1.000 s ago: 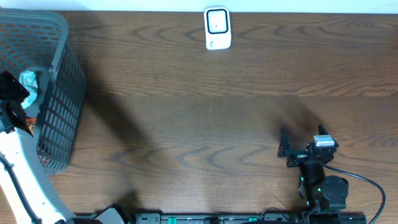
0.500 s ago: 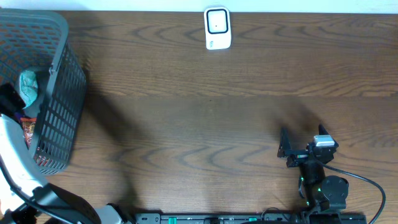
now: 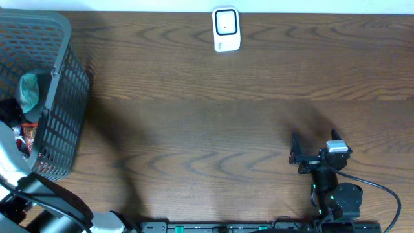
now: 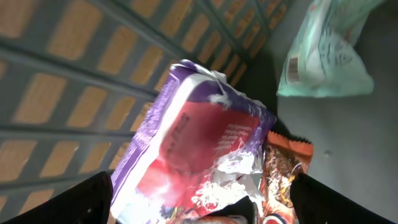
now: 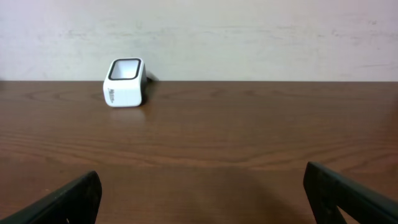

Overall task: Scan the item barcode
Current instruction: 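Lower the left gripper into the basket and grasp the purple wipes pack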

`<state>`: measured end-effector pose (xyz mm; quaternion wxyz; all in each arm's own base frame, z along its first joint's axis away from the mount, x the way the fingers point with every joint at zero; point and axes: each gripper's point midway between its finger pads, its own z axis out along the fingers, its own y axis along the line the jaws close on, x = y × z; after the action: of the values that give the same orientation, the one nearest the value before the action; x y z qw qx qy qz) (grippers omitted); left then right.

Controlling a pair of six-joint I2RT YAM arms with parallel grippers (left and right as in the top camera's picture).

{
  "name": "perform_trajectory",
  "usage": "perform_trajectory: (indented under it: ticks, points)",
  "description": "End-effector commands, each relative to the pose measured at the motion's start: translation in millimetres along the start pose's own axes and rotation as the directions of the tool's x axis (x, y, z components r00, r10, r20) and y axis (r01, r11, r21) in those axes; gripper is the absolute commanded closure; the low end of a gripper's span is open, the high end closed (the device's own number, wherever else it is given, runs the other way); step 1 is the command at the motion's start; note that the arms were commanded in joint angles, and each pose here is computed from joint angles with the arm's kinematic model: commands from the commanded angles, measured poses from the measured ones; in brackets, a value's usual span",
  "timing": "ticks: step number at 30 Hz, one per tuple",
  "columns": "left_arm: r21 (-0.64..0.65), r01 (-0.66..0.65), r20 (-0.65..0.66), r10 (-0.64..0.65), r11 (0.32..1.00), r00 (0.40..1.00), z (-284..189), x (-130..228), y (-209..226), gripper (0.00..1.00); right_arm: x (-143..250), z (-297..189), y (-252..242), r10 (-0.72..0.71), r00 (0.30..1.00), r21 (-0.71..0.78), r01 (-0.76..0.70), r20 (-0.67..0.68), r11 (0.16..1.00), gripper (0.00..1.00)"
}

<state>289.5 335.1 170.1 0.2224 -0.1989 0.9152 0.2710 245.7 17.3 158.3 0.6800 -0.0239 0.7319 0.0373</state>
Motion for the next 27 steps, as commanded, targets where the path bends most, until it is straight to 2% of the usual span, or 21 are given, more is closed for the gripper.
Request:
perform_trajectory:
  ticks: [1, 8, 10, 17, 19, 21, 22, 27]
  points:
    - [0.013, -0.067, -0.053, 0.067, 0.998, 0.996, 16, 11, -5, 0.09, 1, 0, -1, 0.015, 1.000, 0.002, -0.015, 0.002, 1.000, 0.01]
    - [-0.021, -0.094, -0.160, 0.089, 0.995, 0.983, 42, 33, -5, 0.10, 1, 0, -1, 0.015, 1.000, 0.002, -0.015, 0.002, 1.000, 0.01]
    - [-0.018, -0.094, -0.174, 0.090, 0.995, 0.981, 46, 37, -6, 0.14, 1, 0, -1, 0.015, 1.000, 0.002, -0.015, 0.002, 1.000, 0.01]
    - [-0.018, -0.086, -0.191, 0.081, 0.996, 0.978, 51, 43, -2, 0.46, 1, 0, -1, 0.015, 1.000, 0.002, -0.015, 0.002, 1.000, 0.01]
    - [-0.018, -0.085, -0.192, 0.080, 0.996, 0.978, 51, 43, -2, 0.58, 1, 0, -1, 0.015, 1.000, 0.002, -0.015, 0.002, 1.000, 0.01]
    - [-0.020, -0.076, -0.191, 0.071, 0.997, 0.979, 51, 43, -2, 0.78, 1, 0, -1, 0.015, 1.000, 0.002, -0.015, 0.002, 1.000, 0.01]
    - [-0.021, -0.069, -0.191, 0.064, 0.997, 0.979, 51, 43, -2, 0.92, 1, 0, -1, 0.015, 1.000, 0.002, -0.015, 0.002, 1.000, 0.01]
    - [-0.036, -0.005, -0.183, -0.001, 0.999, 0.983, 48, 41, -1, 0.93, 1, 0, -1, 0.015, 1.000, 0.002, -0.015, 0.002, 1.000, 0.01]
